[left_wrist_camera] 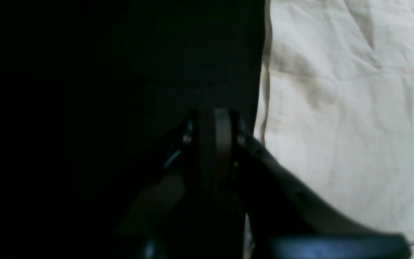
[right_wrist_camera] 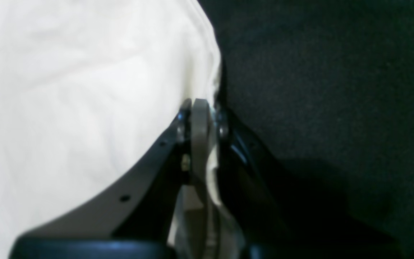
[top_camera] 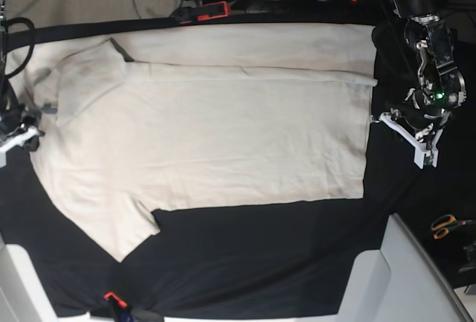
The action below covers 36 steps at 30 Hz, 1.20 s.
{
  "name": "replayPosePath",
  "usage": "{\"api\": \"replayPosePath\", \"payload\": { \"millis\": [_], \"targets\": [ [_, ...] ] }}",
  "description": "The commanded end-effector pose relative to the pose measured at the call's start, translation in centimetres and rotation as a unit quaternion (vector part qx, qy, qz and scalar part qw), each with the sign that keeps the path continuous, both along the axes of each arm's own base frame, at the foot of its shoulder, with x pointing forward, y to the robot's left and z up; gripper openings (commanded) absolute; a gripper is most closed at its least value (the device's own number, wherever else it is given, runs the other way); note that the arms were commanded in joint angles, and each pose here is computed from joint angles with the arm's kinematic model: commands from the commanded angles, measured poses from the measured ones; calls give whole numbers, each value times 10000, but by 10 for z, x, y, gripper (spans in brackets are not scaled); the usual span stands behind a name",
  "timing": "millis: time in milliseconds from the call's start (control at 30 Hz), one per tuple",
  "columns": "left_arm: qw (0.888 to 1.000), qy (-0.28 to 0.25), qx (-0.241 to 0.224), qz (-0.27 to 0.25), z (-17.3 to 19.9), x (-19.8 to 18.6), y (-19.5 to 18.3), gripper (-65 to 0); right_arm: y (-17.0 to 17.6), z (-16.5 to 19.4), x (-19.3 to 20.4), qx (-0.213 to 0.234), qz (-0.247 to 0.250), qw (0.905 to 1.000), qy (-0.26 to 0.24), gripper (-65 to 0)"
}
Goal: Fold the T-shirt properly
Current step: 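Grasp the sleeve edge nearest the right gripper, then fold the gripped sleeve inward over the shirt body with the right gripper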
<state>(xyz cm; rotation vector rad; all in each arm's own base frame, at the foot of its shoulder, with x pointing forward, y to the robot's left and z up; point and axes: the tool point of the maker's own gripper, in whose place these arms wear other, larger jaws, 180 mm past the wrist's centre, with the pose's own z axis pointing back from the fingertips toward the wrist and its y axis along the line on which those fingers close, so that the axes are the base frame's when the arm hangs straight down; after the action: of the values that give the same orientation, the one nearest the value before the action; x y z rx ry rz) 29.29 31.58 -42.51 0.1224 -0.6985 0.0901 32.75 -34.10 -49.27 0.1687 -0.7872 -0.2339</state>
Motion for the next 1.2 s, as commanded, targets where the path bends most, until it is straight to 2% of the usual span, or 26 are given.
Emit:
{"api": "replayPosePath", "payload": {
  "millis": [0,100,300,433,700,967,1167],
  "targets": [
    [9997,-224,102,5,14,10,7,-571,-10,18,13,-66,-17,9996,-285,-648],
    [9997,-216,102,4,13,9,7,-571,-4,23,12,-101,129,9990,-408,-648],
    [9999,-113,117,2,8,1,8,-571,-10,43,11,-155,65,9966,-809,-648],
    [9999,-46,111,5,4,-4,8,-571,-3,44,4,-187,247,9968,-742,-648],
    [9999,89,53,46,-6,-10,9,-571,16,56,-6,-279,630,9933,-931,-648],
    [9999,137,35,59,-9,-13,9,-571,14,76,-16,-372,632,9897,-1226,-648],
    [9999,130,38,57,-9,-13,9,-571,16,87,-32,-508,805,9908,-961,-650]
  ]
}}
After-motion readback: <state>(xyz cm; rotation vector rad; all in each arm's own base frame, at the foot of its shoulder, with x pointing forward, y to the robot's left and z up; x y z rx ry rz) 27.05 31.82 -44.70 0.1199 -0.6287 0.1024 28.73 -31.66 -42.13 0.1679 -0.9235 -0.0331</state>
